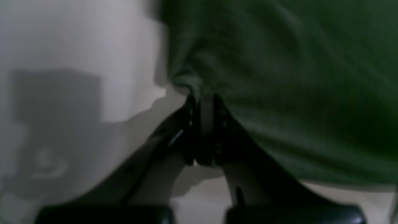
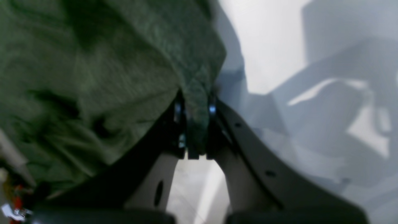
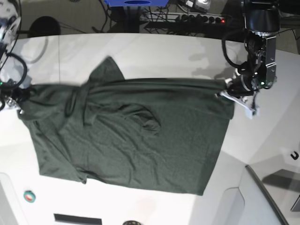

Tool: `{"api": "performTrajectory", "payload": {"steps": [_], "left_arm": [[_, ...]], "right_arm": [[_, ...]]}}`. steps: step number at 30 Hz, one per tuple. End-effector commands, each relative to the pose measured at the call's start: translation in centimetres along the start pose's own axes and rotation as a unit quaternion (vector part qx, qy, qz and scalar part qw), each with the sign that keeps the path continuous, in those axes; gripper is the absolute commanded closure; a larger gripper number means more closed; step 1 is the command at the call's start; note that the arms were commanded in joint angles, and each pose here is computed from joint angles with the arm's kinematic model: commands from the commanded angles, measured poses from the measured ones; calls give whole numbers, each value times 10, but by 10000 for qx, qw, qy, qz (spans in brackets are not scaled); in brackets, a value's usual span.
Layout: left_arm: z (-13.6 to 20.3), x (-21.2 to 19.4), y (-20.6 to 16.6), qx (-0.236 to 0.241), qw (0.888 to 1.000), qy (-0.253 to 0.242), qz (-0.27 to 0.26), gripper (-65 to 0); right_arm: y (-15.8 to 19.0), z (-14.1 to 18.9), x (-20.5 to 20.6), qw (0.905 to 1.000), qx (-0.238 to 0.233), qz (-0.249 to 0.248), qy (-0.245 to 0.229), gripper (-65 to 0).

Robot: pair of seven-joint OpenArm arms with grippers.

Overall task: Layout the t-shirt on the table in an organized manner, then fold the t-shirt properly
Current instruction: 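Grasp the shirt edge with both grippers and pull it taut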

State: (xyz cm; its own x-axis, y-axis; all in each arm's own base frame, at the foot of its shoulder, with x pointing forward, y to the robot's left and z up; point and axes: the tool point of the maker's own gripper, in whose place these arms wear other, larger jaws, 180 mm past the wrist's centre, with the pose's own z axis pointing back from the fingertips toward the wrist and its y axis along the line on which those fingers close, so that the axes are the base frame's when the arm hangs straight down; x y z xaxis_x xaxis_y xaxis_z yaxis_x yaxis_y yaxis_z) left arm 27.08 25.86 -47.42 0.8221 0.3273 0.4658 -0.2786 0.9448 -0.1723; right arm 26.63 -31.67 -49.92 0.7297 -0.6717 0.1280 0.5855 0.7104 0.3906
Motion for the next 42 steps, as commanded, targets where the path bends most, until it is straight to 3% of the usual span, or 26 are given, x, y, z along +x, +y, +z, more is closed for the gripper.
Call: {"api": "performTrajectory", "payload": {"steps": [1,6,9,16,22,27,31,37,42], "left_arm": [[5,1,-2,-71,10000,-46,-38,0],[28,14,-1,-87,9986,-329,-409,0],[39,18,-10,-187,9971,-473,-557,0],[47,0,-10,-204,9969,-379,-660,0],[59,-8,-14,-250,9956,-386,-822,0],[77,-12,-17,-272,9932,-316,-1083,0],[96,0,-4,-113,9940,-468,-982,0],[116,38,33,332,9934,-903,-631,0],[114,37,36,364,9949,-667,-665,0]], "right_arm": [[-7,8,-1,9998,-141,97,82,-2],[15,24,-7,9992,268,275,-74,-2],[15,32,-11,9989,251,397,-50,-2],[-8,52,-21,9993,178,-193,-274,-2],[-19,84,-22,9961,39,-327,-816,-2],[-21,105,-36,9959,56,-449,-781,-2],[-25,119,-37,9958,8,-450,-796,-2],[-23,146,6,9911,25,-435,-1259,-3],[-14,147,7,9926,130,-406,-1138,-5]]}}
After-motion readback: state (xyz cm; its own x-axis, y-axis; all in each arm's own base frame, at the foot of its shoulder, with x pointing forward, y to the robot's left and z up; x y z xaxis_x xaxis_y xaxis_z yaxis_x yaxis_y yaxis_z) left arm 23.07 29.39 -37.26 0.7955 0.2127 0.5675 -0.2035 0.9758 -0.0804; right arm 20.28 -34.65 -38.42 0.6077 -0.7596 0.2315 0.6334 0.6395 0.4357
